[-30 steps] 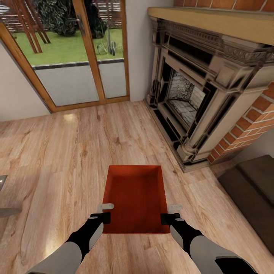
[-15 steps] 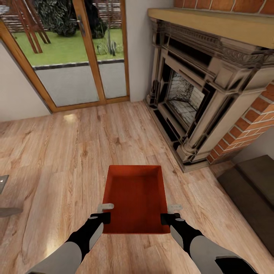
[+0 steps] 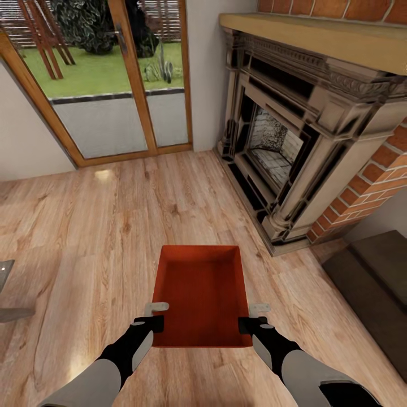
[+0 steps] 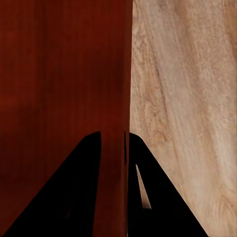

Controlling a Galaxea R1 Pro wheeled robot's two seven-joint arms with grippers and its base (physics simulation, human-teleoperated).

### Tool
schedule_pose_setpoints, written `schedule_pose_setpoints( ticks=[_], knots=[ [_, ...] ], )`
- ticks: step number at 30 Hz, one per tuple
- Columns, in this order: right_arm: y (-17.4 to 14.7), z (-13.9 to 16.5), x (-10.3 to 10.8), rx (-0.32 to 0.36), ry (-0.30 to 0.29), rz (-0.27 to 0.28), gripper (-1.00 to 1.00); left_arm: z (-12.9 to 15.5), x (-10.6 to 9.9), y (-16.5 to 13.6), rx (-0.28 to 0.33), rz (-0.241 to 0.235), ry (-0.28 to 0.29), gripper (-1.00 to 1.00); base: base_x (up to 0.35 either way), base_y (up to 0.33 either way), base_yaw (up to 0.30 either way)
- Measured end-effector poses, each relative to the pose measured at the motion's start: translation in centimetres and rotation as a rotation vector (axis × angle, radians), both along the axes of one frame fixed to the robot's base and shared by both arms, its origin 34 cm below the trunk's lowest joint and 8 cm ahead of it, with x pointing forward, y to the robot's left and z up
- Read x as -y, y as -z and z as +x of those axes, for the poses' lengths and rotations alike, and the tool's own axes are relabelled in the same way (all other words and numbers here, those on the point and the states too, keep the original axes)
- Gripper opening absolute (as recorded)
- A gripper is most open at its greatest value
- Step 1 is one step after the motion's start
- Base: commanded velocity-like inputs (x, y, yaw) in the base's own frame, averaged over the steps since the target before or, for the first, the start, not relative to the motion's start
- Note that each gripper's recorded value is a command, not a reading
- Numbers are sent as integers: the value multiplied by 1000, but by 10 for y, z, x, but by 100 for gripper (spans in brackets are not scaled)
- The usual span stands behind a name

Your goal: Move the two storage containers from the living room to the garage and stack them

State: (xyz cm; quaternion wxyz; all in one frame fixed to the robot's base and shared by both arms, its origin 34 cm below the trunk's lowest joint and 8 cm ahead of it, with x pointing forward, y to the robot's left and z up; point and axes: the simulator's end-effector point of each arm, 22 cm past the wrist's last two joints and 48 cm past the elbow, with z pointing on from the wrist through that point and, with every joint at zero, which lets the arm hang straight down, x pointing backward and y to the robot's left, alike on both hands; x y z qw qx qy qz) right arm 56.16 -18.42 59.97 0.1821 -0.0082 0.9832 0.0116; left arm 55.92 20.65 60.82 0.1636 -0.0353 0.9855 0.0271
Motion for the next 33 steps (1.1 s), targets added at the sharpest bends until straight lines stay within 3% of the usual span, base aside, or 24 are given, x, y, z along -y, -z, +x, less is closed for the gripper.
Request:
schedule_pose_setpoints(
  ticks=[33],
  knots=[
    [-10,-6,0,-1,0,0,-100,-7,0,-10,-1,0,-1,-100,0,0,0]
  ],
)
